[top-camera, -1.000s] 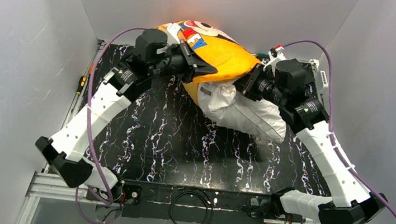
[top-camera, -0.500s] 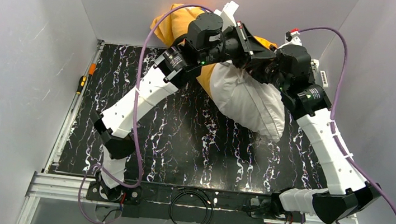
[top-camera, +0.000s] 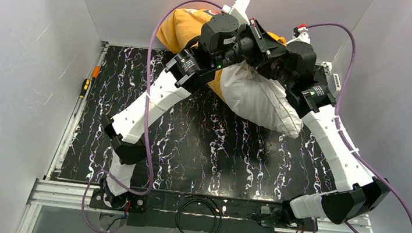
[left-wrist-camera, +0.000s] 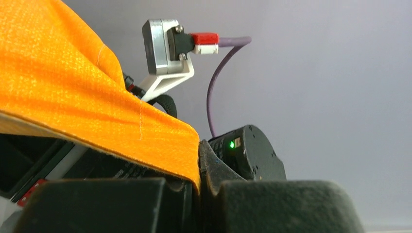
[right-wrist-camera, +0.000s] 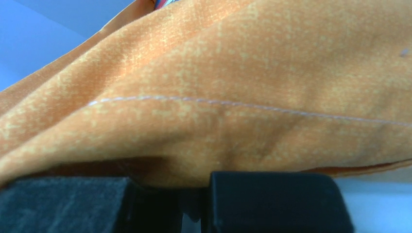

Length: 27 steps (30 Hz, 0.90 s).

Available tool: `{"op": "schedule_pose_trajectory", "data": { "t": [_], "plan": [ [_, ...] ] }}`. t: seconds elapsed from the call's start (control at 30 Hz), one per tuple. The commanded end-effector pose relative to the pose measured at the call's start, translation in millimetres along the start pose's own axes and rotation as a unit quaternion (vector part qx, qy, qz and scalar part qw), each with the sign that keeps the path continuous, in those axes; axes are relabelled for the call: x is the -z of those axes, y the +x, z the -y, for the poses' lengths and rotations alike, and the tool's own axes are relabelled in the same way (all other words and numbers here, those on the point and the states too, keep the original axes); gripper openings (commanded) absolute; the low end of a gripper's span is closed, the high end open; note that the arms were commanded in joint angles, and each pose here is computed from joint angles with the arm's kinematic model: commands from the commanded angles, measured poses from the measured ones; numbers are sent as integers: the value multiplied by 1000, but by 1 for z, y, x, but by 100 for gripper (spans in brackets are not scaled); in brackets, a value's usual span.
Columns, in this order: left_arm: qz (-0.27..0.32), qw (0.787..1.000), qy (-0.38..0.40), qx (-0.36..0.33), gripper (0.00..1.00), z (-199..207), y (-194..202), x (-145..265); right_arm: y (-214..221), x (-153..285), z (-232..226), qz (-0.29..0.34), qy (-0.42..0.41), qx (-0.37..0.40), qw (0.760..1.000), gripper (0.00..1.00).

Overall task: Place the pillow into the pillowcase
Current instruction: Stuff the pillow into the pillowcase.

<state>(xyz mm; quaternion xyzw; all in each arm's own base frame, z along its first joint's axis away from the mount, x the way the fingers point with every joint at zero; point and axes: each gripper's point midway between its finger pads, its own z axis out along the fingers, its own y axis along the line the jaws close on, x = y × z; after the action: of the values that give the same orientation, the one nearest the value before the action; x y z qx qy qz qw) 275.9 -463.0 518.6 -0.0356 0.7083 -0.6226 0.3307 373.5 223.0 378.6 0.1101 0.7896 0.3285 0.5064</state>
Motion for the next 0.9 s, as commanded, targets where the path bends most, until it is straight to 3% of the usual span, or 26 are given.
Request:
{"op": "schedule_pose_trajectory", "data": {
  "t": [0.0, 0.3, 0.5, 0.6, 0.73, 0.87],
  "plan": [
    [-103, 943, 315, -24, 0, 186, 55, 101, 39, -56, -24, -22, -48, 15, 999, 5],
    [-104, 943, 314, -30, 0, 185, 58, 101, 119, -92, 5, -108, 19, 73, 991, 5],
    [-98, 949, 294, -55, 0, 175, 55, 111, 161, -75, 14, -165, 0, 98, 981, 13],
    [-98, 963, 244, -66, 0, 145, 54, 117, 148, -41, 8, -174, -13, 109, 979, 29],
    [-66, 988, 118, -69, 0, 56, 56, 125, 133, 17, 9, -198, -26, 92, 976, 53],
    [-11, 998, 8, -56, 0, -23, 51, 152, 142, 72, 17, -255, -24, 63, 965, 72]
  ]
}}
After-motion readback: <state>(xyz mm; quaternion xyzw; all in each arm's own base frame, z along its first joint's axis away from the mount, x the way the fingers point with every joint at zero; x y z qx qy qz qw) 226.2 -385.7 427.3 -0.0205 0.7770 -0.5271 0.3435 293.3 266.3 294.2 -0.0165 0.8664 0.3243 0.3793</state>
